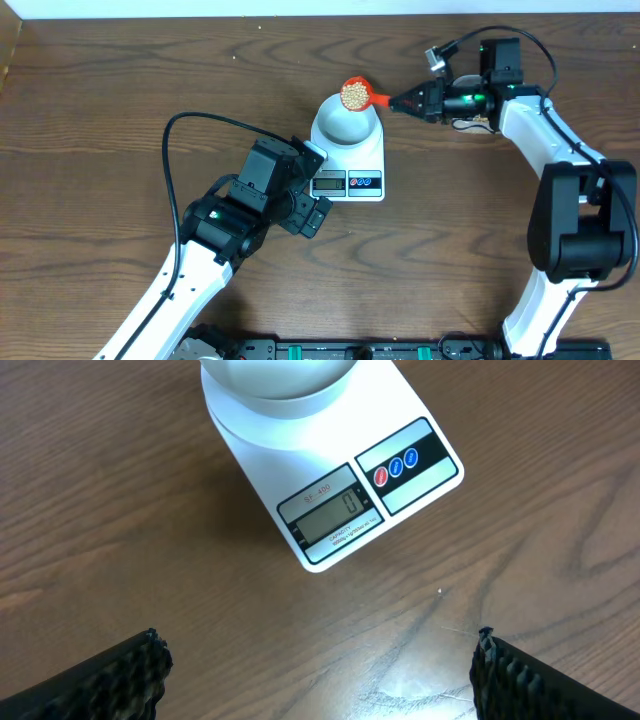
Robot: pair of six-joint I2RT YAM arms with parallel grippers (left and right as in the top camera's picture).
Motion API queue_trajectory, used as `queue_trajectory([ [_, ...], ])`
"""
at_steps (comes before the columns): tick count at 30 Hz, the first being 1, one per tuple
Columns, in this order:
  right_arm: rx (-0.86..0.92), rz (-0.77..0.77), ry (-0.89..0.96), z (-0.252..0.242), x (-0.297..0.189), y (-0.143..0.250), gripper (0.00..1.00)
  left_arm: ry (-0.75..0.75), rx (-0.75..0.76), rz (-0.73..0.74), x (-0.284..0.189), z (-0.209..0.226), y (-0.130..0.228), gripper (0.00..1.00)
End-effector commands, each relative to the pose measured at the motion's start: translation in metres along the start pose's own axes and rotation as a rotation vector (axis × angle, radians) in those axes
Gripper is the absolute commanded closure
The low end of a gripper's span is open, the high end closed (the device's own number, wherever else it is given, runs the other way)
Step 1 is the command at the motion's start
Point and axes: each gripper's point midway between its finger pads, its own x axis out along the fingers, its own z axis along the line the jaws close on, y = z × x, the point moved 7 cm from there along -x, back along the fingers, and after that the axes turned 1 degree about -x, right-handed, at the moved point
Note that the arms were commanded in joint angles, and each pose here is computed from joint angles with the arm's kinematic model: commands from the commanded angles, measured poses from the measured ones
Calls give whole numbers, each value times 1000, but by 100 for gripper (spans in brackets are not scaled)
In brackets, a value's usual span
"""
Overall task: Scoop item into bowl and weigh 50g on scale
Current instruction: 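Carry the filled scoop with the right gripper over the bowl, then tip the scoop with the right gripper to pour chickpeas into bowl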
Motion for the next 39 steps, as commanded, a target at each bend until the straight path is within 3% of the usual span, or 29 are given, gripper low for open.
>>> queue_trajectory([
  [1, -138, -29, 52, 34, -3, -5, 99, -10, 12, -7, -1, 2, -3, 2],
  [13, -263, 1, 314, 60, 14, 15, 99, -10, 12, -7, -1, 2, -3, 2],
  [25, -301, 24, 410, 55, 14, 20, 99, -10, 12, -7, -1, 2, -3, 2],
  [39, -454, 55, 676, 65, 38, 34, 99, -10, 12, -7, -1, 2, -3, 2],
])
